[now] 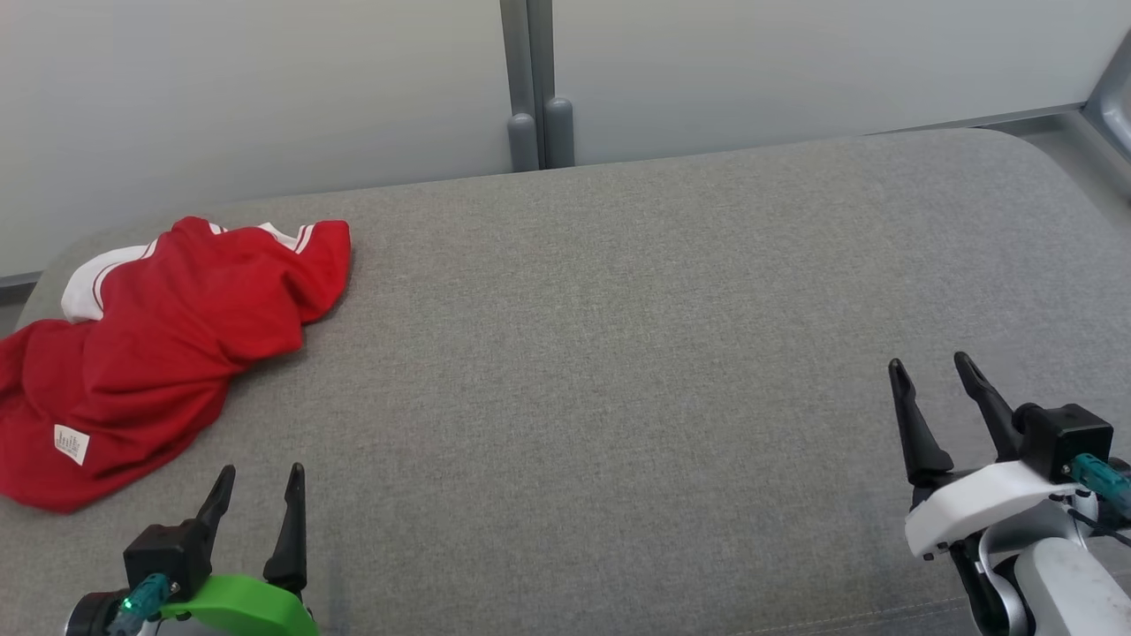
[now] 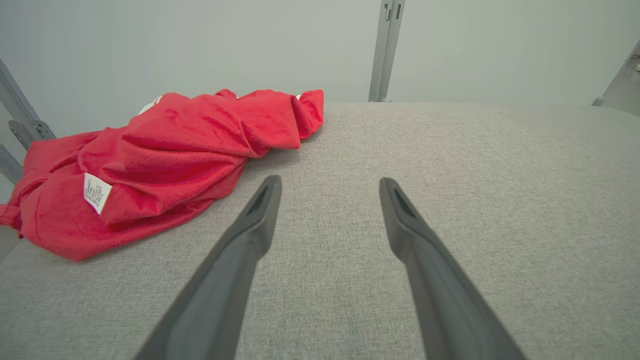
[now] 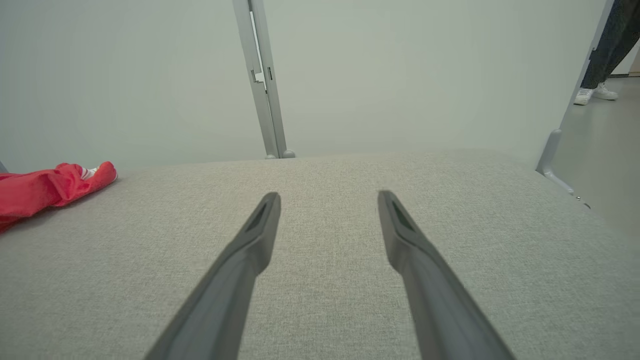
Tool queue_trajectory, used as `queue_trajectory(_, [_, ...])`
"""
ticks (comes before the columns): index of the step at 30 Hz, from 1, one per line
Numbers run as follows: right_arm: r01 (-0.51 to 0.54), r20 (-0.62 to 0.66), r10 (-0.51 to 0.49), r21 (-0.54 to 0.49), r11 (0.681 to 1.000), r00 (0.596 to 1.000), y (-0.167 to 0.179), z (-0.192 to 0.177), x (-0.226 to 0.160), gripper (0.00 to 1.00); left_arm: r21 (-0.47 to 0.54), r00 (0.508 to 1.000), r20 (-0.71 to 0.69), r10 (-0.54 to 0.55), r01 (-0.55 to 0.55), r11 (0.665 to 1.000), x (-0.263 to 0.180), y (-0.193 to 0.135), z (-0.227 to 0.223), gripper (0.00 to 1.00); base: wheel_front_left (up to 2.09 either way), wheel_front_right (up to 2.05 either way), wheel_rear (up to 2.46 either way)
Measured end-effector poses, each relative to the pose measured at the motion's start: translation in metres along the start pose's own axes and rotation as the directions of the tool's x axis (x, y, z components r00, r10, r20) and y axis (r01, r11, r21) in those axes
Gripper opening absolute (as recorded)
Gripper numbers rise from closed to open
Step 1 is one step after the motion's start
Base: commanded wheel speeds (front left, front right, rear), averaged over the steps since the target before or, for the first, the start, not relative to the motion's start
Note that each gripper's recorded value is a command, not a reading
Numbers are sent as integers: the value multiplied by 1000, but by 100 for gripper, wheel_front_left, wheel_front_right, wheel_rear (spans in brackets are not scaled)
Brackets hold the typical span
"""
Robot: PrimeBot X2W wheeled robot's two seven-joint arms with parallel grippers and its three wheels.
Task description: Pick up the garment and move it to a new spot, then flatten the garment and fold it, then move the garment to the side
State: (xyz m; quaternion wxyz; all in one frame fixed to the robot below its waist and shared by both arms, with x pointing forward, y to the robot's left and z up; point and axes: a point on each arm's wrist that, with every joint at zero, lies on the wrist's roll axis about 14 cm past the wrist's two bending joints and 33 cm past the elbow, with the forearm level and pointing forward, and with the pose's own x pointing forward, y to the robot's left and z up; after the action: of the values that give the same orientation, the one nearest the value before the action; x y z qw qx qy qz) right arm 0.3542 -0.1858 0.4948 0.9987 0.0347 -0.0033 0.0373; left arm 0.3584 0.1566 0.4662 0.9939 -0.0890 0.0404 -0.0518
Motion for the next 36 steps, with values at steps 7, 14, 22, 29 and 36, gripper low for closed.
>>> queue_trajectory(7, [17, 21, -16, -65, 998, 1000, -14, 5, -2, 100, 34, 1000, -6, 12, -12, 999, -4, 6, -6, 100, 0, 0, 0])
queue_trajectory(14, [27, 5, -27, -61, 998, 1000, -20, -1, -8, 100, 25, 1000, -16, 18, -18, 1000, -4, 9, -9, 100, 0, 0, 0])
queue_trajectory(22, [34, 0, -34, -66, 997, 999, -25, -2, -9, 100, 15, 1000, -18, 15, -15, 1000, -3, 10, -10, 100, 0, 0, 0])
queue_trajectory(29, [42, -2, -42, -85, 995, 999, -31, -2, -9, 100, 18, 1000, -28, 2, -2, 1000, -5, 9, -13, 100, 0, 0, 0])
queue_trajectory(36, [5, -15, -6, -91, 996, 1000, -22, -6, -3, 100, 12, 999, -25, 31, -30, 999, -11, 16, -13, 100, 0, 0, 0])
